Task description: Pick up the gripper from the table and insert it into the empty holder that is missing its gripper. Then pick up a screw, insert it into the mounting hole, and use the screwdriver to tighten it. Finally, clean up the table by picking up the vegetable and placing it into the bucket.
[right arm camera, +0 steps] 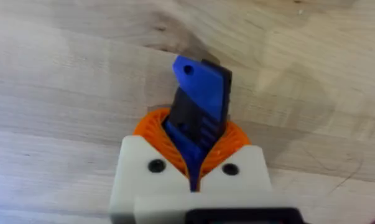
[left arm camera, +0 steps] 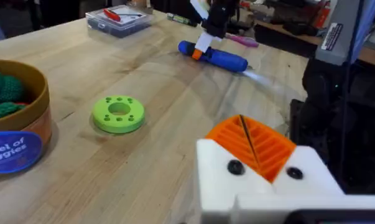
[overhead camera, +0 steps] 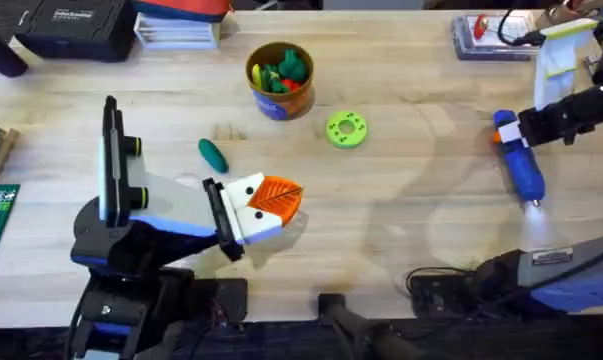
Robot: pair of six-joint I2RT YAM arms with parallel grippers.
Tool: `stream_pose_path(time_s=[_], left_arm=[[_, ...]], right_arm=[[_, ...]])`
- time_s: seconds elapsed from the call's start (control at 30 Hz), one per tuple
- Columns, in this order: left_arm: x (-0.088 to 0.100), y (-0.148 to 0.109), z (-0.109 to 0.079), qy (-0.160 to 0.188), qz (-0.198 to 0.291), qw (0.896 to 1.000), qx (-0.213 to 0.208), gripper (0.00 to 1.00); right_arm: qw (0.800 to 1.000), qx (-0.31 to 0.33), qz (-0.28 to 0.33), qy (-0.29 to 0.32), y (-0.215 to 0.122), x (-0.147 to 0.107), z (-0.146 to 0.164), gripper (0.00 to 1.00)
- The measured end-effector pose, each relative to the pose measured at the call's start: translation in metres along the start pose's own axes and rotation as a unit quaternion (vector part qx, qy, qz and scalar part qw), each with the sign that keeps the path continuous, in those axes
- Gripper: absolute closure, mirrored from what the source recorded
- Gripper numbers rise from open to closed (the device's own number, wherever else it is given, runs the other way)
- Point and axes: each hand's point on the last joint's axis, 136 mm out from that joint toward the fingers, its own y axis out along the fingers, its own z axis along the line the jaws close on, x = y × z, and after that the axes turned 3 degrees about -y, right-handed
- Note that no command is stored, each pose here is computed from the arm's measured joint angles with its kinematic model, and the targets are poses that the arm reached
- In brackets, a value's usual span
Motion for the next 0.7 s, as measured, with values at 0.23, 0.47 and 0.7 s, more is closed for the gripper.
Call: stream_pose_path(time_s=[0.23,0.47,0.7], left_arm=[[0.000,0.000,0.000,0.000,0.000,1.000,0.000,0.992],[0.000,0.000,0.000,0.000,0.000,1.000,0.000,0.993],[0.000,0.000,0.000,0.000,0.000,1.000,0.000,0.992]], right_arm=[[0.998,-0.024,-0.031,0.042,-0.008,0.020,-0.003,0.975],[0.977,-0.101,-0.161,0.093,-0.104,0.064,-0.007,0.975],[0.949,-0.105,-0.284,0.090,-0.188,0.093,0.051,0.975]])
